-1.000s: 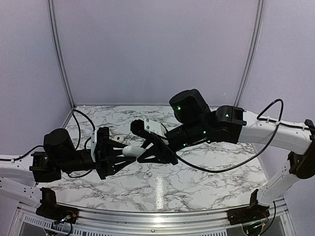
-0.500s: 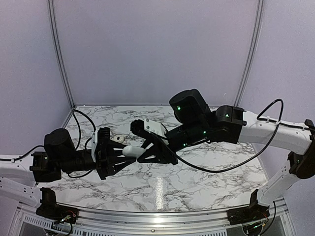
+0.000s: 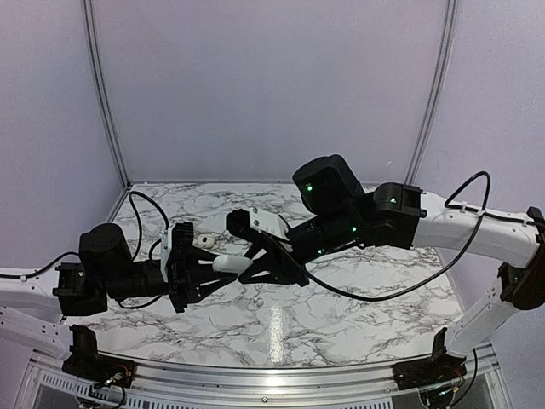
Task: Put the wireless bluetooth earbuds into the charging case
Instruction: Pass from the right arm to the left, then pick up the left earbud from the center of the board.
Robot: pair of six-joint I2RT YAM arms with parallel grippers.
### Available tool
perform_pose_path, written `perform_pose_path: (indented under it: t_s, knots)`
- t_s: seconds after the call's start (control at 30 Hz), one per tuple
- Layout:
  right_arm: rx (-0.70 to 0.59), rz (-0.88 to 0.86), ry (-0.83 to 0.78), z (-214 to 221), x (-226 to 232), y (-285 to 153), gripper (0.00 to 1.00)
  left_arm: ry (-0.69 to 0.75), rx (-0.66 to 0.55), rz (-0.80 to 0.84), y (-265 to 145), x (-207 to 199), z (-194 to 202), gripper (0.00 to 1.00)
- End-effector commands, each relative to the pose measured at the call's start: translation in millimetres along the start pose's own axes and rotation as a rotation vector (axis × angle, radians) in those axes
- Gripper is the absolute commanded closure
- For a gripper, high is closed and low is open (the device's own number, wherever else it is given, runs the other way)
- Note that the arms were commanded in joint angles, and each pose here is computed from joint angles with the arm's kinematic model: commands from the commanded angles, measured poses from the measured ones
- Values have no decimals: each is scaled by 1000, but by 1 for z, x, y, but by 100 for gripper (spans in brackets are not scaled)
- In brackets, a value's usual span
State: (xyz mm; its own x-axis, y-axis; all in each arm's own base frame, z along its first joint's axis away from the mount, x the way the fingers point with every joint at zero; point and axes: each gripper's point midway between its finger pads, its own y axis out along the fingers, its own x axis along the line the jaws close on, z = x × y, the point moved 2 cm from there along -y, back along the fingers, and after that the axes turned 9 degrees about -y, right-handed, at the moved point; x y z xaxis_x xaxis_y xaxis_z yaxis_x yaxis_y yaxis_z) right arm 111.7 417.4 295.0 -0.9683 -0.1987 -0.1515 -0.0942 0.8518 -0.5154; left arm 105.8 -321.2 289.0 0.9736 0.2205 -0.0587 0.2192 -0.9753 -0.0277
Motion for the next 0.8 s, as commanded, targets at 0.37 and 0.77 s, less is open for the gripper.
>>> perform_pose_path:
  t_s: [0.37, 0.77]
  knots:
    - [-139, 67, -11, -42, -11, -20, 44, 34, -42, 32, -12, -5, -10, 100]
    - [-168, 113, 8, -51, -27, -25, 47, 53, -56, 78, -20, -14, -9, 100]
